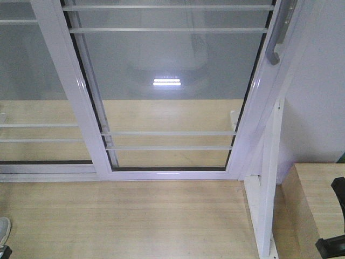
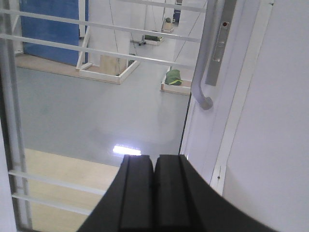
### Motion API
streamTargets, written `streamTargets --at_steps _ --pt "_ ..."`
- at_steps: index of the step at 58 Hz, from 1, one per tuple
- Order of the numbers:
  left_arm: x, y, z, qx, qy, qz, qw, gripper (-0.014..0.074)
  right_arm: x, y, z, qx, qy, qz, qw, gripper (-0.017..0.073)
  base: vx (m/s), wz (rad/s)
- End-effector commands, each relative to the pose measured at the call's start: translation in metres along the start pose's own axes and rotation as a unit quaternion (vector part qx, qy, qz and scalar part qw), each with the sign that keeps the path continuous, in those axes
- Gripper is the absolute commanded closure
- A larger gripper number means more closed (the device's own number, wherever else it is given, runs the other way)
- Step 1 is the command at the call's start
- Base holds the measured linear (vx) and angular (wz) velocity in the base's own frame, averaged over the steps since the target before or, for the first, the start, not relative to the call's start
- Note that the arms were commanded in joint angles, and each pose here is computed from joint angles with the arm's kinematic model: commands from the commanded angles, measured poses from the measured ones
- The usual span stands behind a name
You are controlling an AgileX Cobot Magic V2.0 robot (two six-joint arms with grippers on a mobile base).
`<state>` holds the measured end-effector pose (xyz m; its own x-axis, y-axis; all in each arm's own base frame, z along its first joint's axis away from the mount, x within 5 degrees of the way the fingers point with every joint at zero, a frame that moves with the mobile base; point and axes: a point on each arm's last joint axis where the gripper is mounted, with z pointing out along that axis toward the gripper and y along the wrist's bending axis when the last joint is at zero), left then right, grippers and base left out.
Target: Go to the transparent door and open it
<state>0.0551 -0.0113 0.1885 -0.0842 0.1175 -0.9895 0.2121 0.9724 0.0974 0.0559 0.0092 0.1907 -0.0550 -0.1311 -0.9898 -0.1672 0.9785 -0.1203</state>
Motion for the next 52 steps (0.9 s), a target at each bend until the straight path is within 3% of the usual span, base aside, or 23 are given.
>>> streamTargets --at_steps 1,22,52 --pt "-0.0001 -0.0002 0.0004 -0.002 -0.035 -0.002 0.999 0.0599 -0.003 -0.0008 -0.0005 0.008 -0.039 -0.002 0.999 0.0559 0.37 -0.01" --pt "-0.0001 -0.0002 0.0004 -0.002 -0.035 -0.002 0.999 0.0599 -0.003 -0.0008 -0.0005 0.008 -0.039 -0.002 0.999 0.0559 0.24 -0.01" --pt "0.0014 -0.0003 0.0006 -0.002 -0.026 -0.002 1.0 0.0599 -0.001 -0.0005 0.0018 0.005 -0.02 -0.002 1.0 0.0559 0.06 -0.01"
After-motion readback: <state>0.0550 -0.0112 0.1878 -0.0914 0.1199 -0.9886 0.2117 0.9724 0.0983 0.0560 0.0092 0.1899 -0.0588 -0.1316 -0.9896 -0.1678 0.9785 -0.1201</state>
